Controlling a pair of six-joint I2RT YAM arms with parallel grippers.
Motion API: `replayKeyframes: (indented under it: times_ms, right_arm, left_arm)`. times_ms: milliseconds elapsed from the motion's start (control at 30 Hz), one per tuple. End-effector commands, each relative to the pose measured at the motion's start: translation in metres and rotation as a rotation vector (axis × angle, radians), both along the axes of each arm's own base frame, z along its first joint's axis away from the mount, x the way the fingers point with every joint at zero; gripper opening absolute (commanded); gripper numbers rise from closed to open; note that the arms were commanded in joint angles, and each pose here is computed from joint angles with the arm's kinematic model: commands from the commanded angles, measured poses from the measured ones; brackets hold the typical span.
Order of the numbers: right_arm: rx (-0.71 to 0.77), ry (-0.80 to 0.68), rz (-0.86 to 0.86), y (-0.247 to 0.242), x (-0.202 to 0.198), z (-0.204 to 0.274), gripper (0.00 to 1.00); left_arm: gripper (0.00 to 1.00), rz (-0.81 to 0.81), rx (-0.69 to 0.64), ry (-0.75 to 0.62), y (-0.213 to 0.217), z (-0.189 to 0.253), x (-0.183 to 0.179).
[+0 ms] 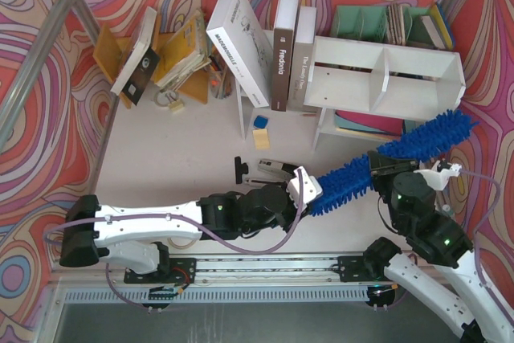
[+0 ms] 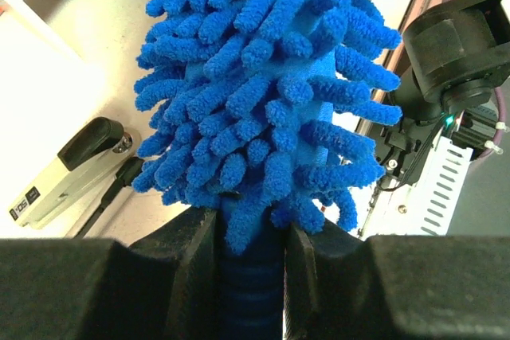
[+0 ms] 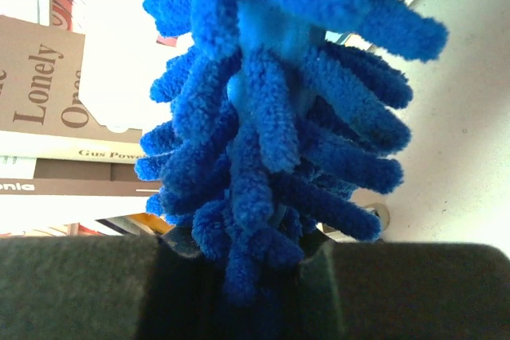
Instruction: Dust the bookshelf with a duster
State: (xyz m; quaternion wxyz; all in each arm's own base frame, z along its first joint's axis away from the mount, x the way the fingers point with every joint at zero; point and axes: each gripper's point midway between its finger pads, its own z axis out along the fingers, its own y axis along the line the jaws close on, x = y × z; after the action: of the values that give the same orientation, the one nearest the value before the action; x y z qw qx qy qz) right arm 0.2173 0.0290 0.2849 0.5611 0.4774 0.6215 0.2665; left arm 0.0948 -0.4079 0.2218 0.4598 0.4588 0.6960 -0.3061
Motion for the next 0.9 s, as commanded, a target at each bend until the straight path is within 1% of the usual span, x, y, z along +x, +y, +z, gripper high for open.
replayKeyframes:
  times_ms: [0, 100, 167, 333, 367, 400, 467, 633, 867]
  right_arm:
    - [0.014, 0.035, -0.115, -0.021, -0.007, -0.018, 0.00]
    - [0.043, 0.054, -0.143, -0.023, -0.007, -0.030, 0.00]
    - [0.066, 0.060, -0.156, -0.023, -0.007, -0.038, 0.00]
    - [0.120, 0.097, -0.183, -0.022, -0.007, -0.063, 0.00]
    - [0.132, 0.108, -0.188, -0.021, -0.007, -0.069, 0.00]
    - [0.141, 0.121, -0.192, -0.020, -0.007, -0.075, 0.00]
    - [0.164, 0.147, -0.198, -0.017, -0.006, -0.087, 0.00]
    - [0.236, 0.197, -0.187, -0.003, 0.001, -0.122, 0.00]
    - [0.307, 0.261, -0.162, 0.018, 0.012, -0.164, 0.00]
  left_arm:
    - [0.32, 0.128, -0.033, -0.024, 0.008, 0.006, 0.019]
    - [0.52, 0.211, -0.044, -0.043, 0.021, 0.007, 0.031]
    - [0.63, 0.280, -0.056, -0.065, 0.032, 0.010, 0.040]
    - [0.80, 0.397, -0.098, -0.112, 0.062, 0.028, 0.055]
    - [0.91, 0.423, -0.105, -0.122, 0.069, 0.031, 0.058]
    - [0.96, 0.451, -0.112, -0.131, 0.076, 0.034, 0.061]
    - [0.98, 0.508, -0.132, -0.150, 0.090, 0.041, 0.067]
    - [0.98, 0.632, -0.173, -0.176, 0.122, 0.049, 0.078]
    - [0.98, 0.685, -0.194, -0.165, 0.141, 0.045, 0.080]
